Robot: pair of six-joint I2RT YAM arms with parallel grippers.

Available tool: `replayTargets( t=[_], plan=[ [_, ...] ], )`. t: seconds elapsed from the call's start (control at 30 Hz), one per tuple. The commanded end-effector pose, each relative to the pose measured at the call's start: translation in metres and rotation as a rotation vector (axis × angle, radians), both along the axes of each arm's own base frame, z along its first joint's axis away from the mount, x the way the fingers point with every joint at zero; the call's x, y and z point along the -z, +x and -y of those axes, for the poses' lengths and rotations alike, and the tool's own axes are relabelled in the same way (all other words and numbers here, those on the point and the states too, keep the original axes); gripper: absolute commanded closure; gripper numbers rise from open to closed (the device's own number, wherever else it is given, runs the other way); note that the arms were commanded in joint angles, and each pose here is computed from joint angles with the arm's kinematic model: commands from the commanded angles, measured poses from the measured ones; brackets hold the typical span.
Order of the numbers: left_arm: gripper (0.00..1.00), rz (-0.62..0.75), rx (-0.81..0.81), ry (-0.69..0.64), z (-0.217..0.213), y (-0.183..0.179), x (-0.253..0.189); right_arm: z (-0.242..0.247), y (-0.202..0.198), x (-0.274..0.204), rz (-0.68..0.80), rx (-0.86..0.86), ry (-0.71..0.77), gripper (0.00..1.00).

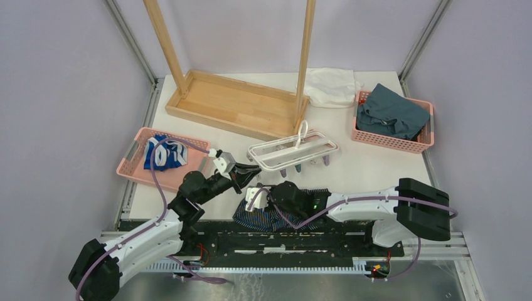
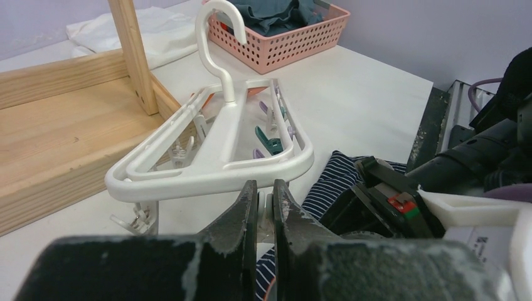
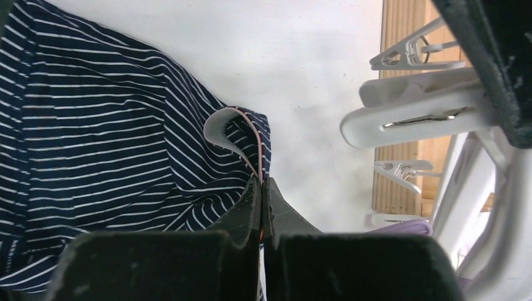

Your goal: Clip the underwear to the hanger

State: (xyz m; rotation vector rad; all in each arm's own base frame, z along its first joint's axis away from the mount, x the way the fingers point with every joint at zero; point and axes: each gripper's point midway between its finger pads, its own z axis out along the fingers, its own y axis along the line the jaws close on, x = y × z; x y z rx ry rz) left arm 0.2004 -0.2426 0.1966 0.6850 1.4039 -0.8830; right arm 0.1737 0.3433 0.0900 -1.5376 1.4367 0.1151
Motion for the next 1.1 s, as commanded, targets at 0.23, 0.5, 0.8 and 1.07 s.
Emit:
replayTargets(
  t=[0.23, 0.5, 0.8, 1.07],
  plan=[
    [0.97, 0.063, -0.043, -0.079, -0.005, 0.004, -0.033, -0.024, -0.042, 0.015, -0.143, -0.208, 0.002, 0.83],
    [0.97, 0.064, -0.051, -0.075, -0.006, 0.005, -0.032, -0.022, -0.048, -0.005, -0.071, -0.287, 0.078, 0.43],
    [0.97, 0.065, -0.054, -0.073, -0.007, 0.005, -0.030, -0.025, -0.051, -0.013, 0.151, -0.316, 0.141, 0.34],
    [0.97, 0.070, -0.056, -0.078, -0.008, 0.004, -0.032, -0.036, -0.057, -0.002, 0.406, -0.309, 0.010, 0.35]
  ],
)
